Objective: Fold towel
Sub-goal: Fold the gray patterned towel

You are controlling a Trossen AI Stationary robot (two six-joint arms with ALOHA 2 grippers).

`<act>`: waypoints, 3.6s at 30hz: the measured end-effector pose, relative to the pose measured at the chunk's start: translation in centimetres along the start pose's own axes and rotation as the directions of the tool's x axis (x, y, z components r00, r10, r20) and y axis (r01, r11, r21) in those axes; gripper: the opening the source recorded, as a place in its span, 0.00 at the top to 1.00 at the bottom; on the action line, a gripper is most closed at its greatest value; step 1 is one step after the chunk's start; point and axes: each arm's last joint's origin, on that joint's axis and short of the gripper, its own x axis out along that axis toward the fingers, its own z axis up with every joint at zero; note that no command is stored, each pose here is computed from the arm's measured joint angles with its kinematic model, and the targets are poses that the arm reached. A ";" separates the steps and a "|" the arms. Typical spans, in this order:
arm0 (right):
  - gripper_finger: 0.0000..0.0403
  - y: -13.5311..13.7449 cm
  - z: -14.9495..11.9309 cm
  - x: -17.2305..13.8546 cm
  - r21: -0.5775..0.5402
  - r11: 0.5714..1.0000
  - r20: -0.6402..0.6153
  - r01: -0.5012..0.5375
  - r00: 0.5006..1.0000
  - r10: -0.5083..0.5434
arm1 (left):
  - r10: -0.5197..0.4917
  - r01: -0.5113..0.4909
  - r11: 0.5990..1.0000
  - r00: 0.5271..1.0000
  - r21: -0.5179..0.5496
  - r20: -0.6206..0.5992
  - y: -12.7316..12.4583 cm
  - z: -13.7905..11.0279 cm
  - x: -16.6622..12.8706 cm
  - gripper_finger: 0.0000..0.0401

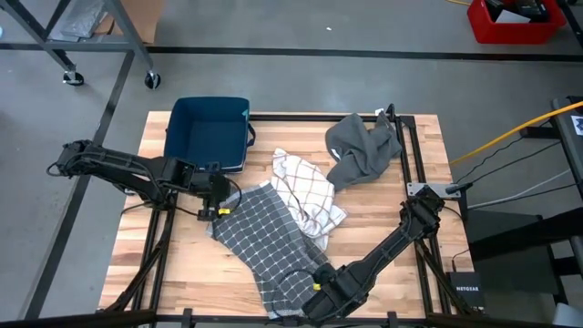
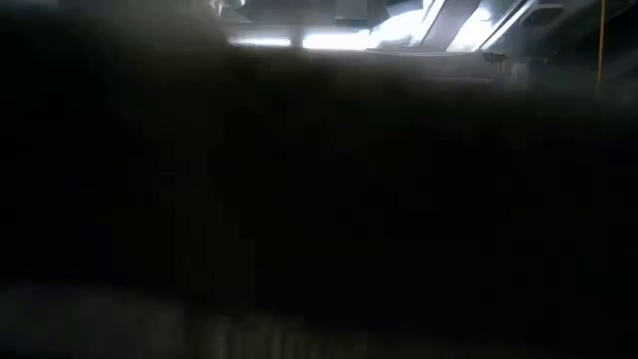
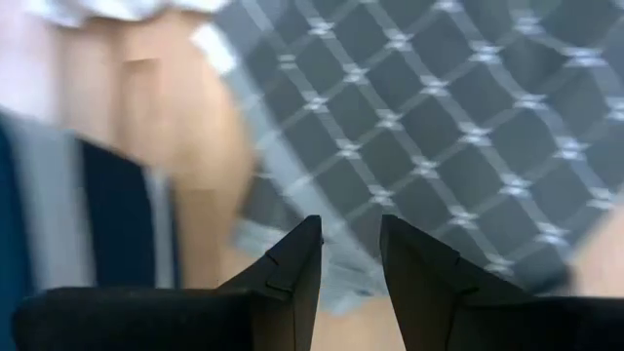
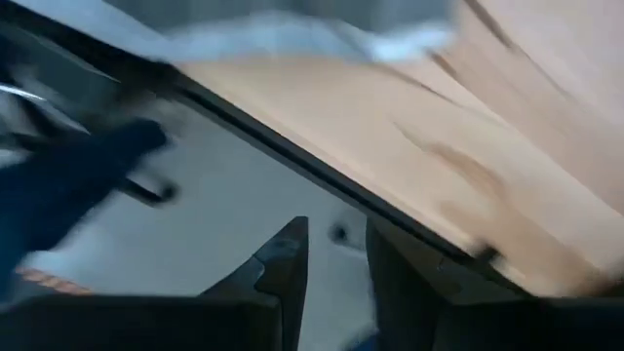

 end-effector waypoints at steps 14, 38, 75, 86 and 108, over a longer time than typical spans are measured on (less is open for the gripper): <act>0.73 1.0 -0.4 0.8 0.171 0.970 0.314 -0.173 0.943 0.113 | -0.034 0.049 0.997 0.973 -0.061 0.228 0.2 1.2 2.8 0.75; 0.73 3.6 -2.9 8.7 0.382 0.806 0.492 -0.453 0.837 0.238 | 0.149 -0.085 0.963 0.959 -0.256 0.242 5.5 2.8 11.5 0.75; 0.73 2.3 -0.1 8.9 0.445 0.848 0.477 -0.287 0.878 0.048 | -0.226 0.225 0.974 0.973 0.040 0.047 -0.9 2.7 9.7 0.75; 0.73 1.0 2.9 12.1 0.502 0.836 0.456 -0.221 0.889 -0.039 | -0.276 0.290 0.952 0.952 0.099 -0.133 -4.8 0.0 9.7 0.75; 0.73 3.0 4.1 8.8 0.318 0.875 0.637 -0.365 0.766 0.088 | -0.414 0.414 0.910 0.907 -0.019 -0.084 -8.5 2.1 4.4 0.80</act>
